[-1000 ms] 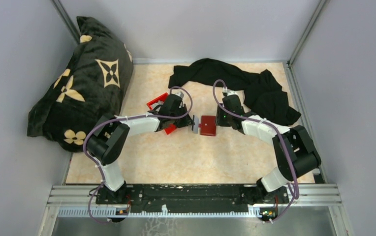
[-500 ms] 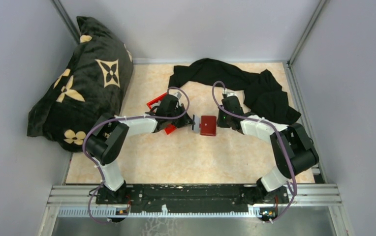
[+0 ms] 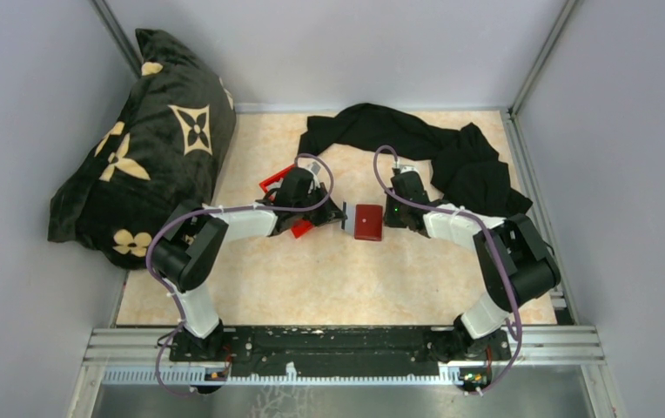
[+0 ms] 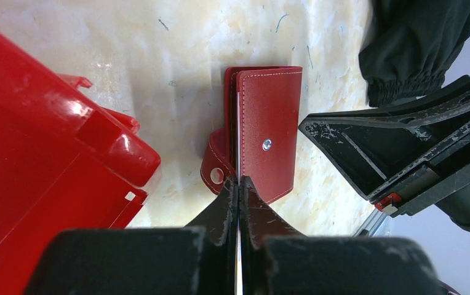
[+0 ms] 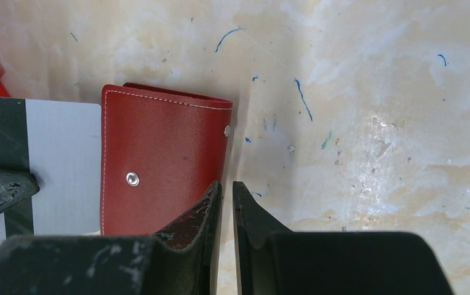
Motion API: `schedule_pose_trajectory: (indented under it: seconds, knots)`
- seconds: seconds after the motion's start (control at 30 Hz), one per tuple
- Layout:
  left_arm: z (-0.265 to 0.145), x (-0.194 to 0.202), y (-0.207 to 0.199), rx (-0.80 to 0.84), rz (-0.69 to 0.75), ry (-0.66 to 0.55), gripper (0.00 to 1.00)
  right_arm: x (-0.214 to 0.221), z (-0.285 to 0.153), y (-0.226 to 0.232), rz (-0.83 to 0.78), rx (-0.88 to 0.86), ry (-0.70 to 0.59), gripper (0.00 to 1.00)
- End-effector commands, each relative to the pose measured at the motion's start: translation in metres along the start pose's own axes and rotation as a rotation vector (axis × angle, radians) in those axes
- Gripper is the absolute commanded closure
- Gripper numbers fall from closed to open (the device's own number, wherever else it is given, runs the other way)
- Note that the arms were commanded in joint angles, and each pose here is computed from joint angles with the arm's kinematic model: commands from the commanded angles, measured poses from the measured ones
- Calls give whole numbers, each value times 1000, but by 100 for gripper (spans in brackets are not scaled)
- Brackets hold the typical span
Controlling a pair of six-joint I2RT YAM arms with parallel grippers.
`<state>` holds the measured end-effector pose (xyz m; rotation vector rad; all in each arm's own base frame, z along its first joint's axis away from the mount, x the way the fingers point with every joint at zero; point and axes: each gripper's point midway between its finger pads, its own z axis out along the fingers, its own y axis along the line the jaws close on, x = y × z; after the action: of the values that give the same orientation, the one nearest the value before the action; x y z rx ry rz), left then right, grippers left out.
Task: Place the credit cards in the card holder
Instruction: Open the card holder at the center of the board.
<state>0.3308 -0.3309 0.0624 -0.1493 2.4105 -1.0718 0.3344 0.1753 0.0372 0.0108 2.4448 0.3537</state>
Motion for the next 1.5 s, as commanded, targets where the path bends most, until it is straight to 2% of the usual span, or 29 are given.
schedule_pose_trajectory:
  seconds: [0.0,0.47,1.47]
  knots:
    - [2,-1,-2,31,-9,0,100,-9,1,6,-5,-16,-35,88]
    - [4,6,21,-33,-12,1,100,-11,2,7,-11,-16,-35,88]
    - [4,10,1,128,-86,22,100,-3,5,5,-11,-14,-17,88]
